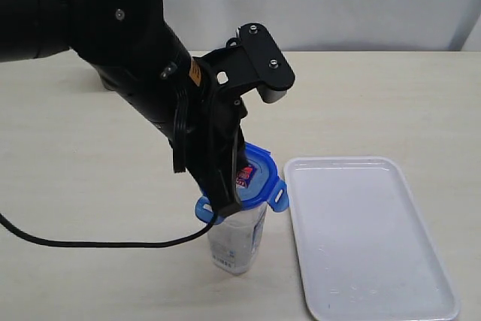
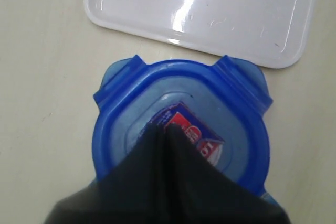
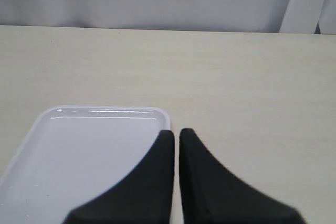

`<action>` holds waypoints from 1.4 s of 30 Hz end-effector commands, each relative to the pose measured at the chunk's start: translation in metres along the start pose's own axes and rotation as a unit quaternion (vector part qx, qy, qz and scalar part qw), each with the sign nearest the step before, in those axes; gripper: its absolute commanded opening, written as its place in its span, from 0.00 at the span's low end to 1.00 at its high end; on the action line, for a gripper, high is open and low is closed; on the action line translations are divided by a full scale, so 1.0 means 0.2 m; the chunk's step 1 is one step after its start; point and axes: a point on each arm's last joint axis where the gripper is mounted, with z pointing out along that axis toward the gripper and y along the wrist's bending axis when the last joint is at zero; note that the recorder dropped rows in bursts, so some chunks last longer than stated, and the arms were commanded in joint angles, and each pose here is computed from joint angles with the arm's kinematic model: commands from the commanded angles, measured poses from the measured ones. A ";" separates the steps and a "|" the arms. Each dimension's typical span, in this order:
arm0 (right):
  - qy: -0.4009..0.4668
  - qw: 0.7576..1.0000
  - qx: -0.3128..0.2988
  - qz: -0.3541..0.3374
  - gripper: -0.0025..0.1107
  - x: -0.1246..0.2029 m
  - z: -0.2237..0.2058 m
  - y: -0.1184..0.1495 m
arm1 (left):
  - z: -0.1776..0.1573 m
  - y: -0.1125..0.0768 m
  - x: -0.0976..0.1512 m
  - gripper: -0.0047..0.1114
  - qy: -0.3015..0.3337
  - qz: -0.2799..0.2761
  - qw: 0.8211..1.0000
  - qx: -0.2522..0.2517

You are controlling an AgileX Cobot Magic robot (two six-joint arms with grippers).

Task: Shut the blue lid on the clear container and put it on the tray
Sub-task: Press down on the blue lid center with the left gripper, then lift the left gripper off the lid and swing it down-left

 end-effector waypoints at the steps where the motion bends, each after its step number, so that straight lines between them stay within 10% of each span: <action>1: -0.003 1.000 -0.001 -0.001 0.06 0.00 0.00 0.00 | -0.02 0.01 -0.01 0.30 -0.017 0.004 1.000 -0.019; 10: -0.003 1.000 -0.001 -0.001 0.06 0.00 0.00 0.00 | -0.36 0.05 0.02 0.71 -0.087 -0.016 0.992 -0.095; 19: -0.003 1.000 -0.001 -0.001 0.06 0.00 0.00 0.00 | -0.53 0.00 0.34 0.71 -0.181 -0.091 0.968 -0.152; 27: -0.003 1.000 -0.001 -0.001 0.06 0.00 0.00 0.00 | -0.42 -0.12 0.63 0.71 -0.332 -0.171 0.901 -0.220; 42: -0.003 1.000 -0.001 -0.001 0.06 0.00 0.00 0.00 | -0.04 -0.33 0.98 0.71 -0.338 -0.181 0.907 -0.177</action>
